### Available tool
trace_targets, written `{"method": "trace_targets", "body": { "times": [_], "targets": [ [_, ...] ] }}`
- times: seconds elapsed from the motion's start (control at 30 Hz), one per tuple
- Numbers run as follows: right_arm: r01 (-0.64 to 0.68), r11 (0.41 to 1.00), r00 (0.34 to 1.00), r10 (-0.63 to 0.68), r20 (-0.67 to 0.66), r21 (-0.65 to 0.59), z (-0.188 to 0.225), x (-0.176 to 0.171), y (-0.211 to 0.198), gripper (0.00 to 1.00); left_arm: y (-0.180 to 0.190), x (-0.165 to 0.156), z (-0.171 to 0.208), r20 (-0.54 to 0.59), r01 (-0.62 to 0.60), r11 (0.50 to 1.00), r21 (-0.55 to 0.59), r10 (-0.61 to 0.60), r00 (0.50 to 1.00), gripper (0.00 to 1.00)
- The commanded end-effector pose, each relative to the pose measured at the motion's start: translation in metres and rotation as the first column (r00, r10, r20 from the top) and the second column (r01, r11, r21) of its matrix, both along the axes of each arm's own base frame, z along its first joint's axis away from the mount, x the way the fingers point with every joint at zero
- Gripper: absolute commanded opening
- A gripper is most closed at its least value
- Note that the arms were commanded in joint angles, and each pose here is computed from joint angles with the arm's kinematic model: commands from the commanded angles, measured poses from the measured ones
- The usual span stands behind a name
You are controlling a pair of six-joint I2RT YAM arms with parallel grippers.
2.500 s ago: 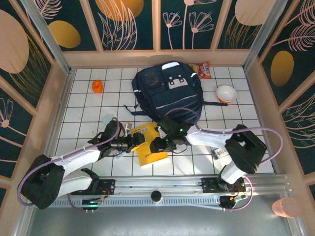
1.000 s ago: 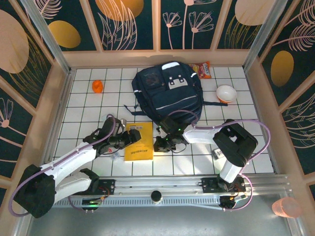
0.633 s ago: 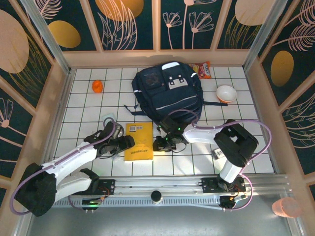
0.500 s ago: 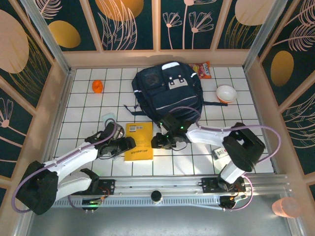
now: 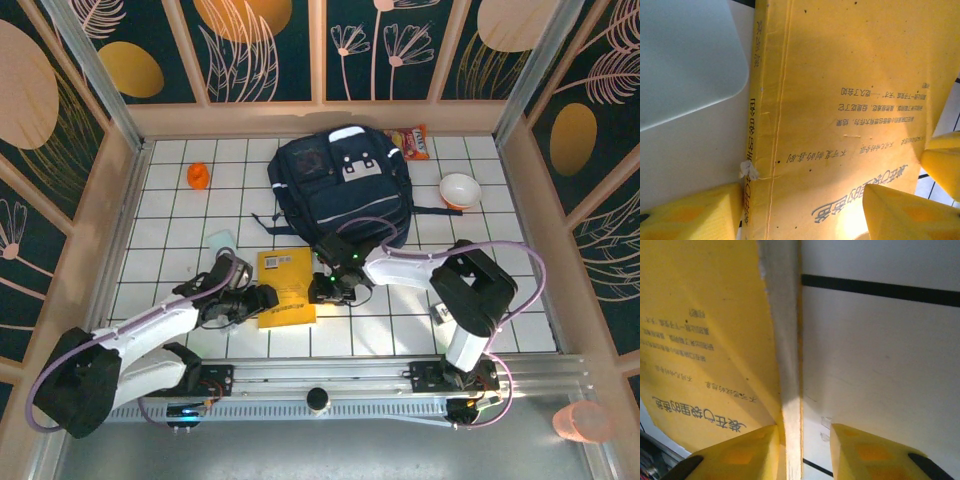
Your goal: Pack the student bag
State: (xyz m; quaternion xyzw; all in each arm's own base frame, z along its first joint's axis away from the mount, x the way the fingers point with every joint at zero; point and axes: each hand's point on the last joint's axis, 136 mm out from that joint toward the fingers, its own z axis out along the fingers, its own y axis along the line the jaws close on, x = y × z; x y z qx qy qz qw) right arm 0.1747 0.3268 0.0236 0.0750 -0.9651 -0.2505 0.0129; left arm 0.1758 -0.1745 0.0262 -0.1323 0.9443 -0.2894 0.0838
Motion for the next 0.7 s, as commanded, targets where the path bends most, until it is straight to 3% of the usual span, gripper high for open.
{"method": "trace_targets", "body": {
  "times": [0.0,0.13,0.33,0.57,0.67],
  "targets": [
    [-0.040,0.996,0.997,0.044,-0.059,0.080,-0.013,-0.013,0.012,0.25,-0.021,-0.006,0.008,-0.015,0.041,0.989,-0.142,-0.044,0.999,0.64],
    [-0.090,0.974,0.993,0.102,-0.052,0.207,0.006,-0.016,0.032,0.21,-0.035,0.000,0.026,0.032,0.066,0.971,-0.232,-0.061,0.998,0.64],
    [-0.102,0.889,0.994,0.104,0.019,0.447,0.075,-0.005,0.054,0.28,-0.020,-0.006,0.002,-0.022,0.044,0.992,-0.121,-0.047,0.999,0.64],
    [-0.041,0.839,0.999,0.024,0.038,0.543,0.108,0.010,0.042,0.38,-0.015,-0.001,0.001,-0.005,0.044,0.996,-0.071,-0.045,0.999,0.63],
    [0.012,0.857,1.000,-0.021,0.012,0.516,0.098,0.018,0.033,0.46,-0.015,-0.001,0.001,-0.004,0.047,0.996,-0.070,-0.048,0.999,0.63]
  ]
}}
